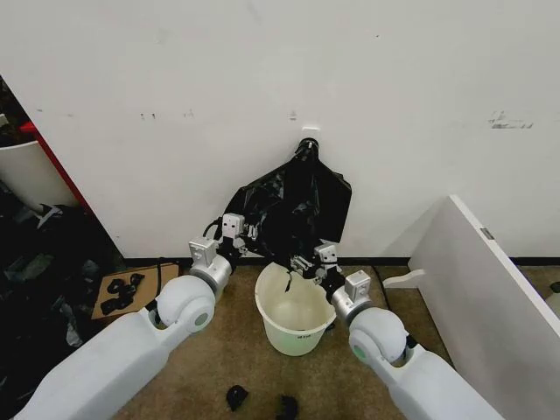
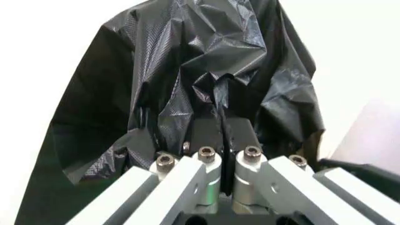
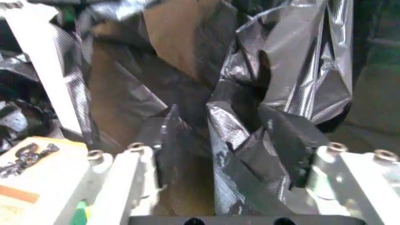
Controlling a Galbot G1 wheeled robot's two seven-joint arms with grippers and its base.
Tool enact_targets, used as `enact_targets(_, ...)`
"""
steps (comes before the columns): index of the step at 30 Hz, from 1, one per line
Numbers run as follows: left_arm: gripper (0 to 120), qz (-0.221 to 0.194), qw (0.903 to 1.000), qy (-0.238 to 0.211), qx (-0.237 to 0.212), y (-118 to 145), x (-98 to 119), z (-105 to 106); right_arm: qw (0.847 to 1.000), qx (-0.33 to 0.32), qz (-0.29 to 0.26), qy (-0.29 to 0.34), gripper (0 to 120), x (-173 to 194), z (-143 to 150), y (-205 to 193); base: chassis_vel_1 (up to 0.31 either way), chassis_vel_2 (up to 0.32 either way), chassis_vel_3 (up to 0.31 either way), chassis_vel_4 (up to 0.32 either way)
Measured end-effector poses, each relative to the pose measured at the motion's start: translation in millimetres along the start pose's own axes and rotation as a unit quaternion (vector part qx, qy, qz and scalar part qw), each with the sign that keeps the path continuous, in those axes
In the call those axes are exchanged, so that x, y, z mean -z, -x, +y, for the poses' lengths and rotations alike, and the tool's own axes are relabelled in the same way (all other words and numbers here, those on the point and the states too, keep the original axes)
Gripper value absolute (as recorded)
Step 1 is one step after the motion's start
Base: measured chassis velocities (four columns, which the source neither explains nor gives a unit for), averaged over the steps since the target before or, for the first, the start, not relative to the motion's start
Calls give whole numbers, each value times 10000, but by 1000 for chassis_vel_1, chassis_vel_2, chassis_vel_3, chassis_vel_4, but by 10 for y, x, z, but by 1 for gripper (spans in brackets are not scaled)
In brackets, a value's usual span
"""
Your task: Place the garbage bag over the trash bin.
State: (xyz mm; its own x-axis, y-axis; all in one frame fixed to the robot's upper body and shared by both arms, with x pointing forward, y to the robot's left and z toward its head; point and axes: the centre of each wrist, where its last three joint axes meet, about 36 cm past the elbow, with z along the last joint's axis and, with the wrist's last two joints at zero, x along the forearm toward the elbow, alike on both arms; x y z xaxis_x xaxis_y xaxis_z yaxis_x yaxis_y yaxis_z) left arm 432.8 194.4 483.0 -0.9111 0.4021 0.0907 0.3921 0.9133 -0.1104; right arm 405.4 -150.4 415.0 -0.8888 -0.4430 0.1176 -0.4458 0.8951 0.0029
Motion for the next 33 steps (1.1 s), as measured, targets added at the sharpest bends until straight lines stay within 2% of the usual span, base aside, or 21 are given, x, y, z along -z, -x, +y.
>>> enact_targets(3, 0, 11, 10000, 6, -10, -32, 3, -2, 9999, -39, 118, -75, 34, -40, -4, 66, 0, 0, 0, 0)
enact_targets(6, 0, 13, 10000, 1, -8, -47, 5, 0, 9998, -63, 172, -119, 27, -61, -14, 91, 0, 0, 0, 0)
enact_targets(12, 0, 15, 10000, -22, 49, -99, 5, 31, 9986, -318, 340, -254, 1, -105, -52, 127, 0, 0, 0, 0)
enact_targets(23, 0, -4, 9999, -25, 100, -133, 20, 69, 9993, -366, -66, 74, 0, 92, -28, -56, 0, 0, 0, 0)
enact_targets(27, 0, -43, 9998, -109, 190, -193, 33, 106, 9953, -230, -545, 770, 0, 300, -91, -291, 0, 0, 0, 0)
enact_targets(28, 0, -43, 9998, -109, 190, -193, 33, 106, 9953, -230, -545, 770, 0, 300, -91, -291, 0, 0, 0, 0)
enact_targets(33, 0, -109, 9995, -277, 106, -579, 116, 26, 9802, 207, -552, 1889, 0, 601, -51, -914, 0, 0, 0, 0)
